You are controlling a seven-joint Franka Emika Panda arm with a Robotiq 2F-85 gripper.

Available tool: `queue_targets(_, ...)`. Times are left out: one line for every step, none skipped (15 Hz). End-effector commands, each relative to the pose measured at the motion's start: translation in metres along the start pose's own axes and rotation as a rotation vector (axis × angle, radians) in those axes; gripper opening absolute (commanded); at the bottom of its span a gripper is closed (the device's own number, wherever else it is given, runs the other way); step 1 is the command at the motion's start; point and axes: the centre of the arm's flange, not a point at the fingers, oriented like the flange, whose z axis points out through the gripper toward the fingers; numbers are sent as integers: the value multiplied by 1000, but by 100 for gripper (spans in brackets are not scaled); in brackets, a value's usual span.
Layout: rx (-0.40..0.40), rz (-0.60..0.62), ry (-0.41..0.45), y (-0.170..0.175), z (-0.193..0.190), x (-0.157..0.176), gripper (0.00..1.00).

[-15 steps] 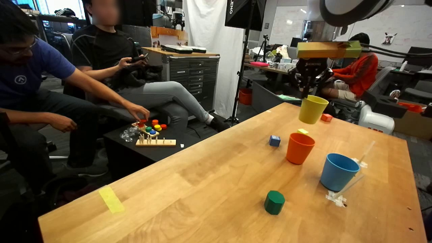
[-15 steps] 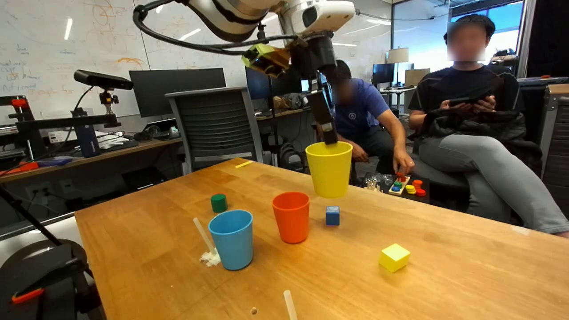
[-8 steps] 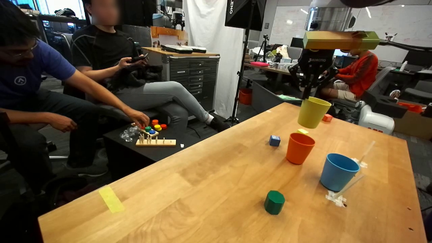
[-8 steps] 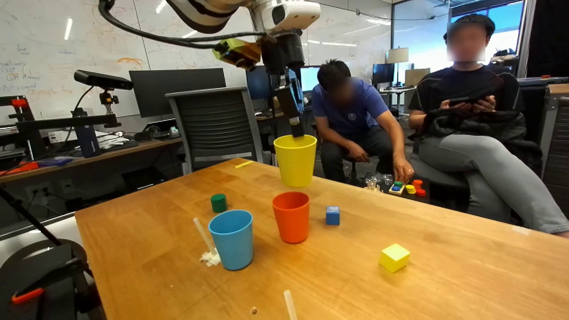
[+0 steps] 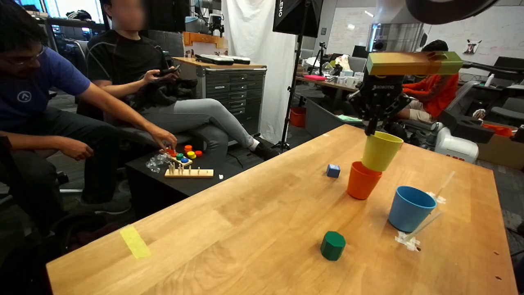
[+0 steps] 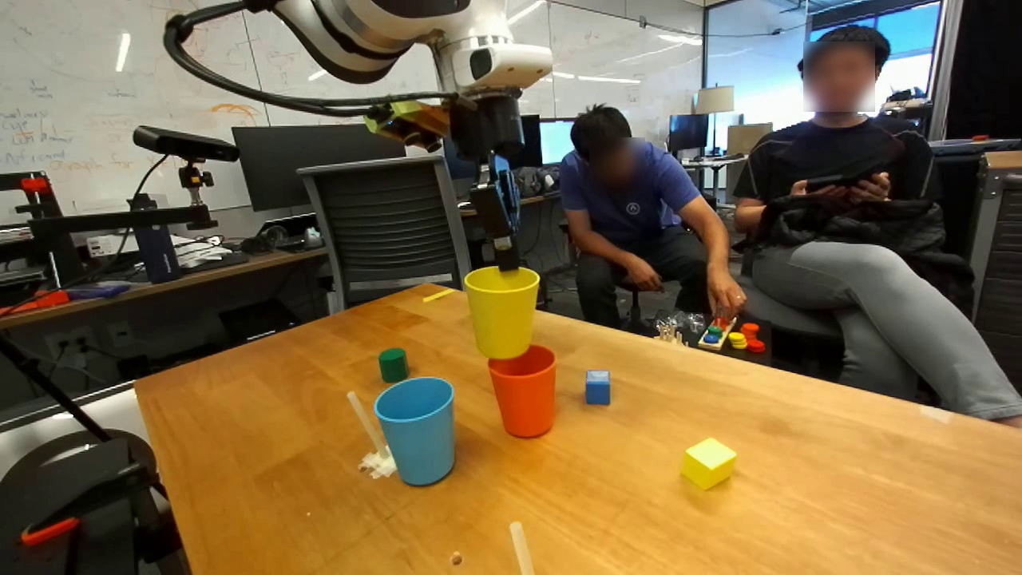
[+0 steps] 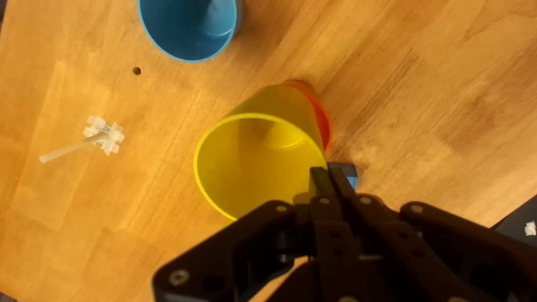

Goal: Put the yellow cup in the orange cup and the orange cup in the blue cup

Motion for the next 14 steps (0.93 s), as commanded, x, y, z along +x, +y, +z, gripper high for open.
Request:
queue_targets(17, -9, 1, 0, 3, -5, 1)
queue_targets(16, -9, 2, 0, 4, -4, 1)
queue_targets(21, -7, 10, -1, 3, -3, 1)
queue_targets(25, -4, 19, -2, 3, -1, 1)
queue_targets(30, -1, 23, -3, 3, 1, 1)
queue_targets(34, 3, 35, -4, 4, 3, 1)
queue_targets(40, 5, 46, -5, 5, 5, 1)
queue_targets(42, 7, 48, -5, 6, 6, 1)
queue_targets(45, 8, 55, -6, 7, 7, 1)
queue_targets(45, 8, 58, -6, 10, 7, 1)
queue_targets(44, 7, 63, -6, 12, 8, 1)
queue_targets(40, 7, 65, -7, 15, 9, 1)
queue_targets(37, 9, 69, -6, 18, 10, 1)
queue_targets(35, 10, 71, -6, 21, 11, 1)
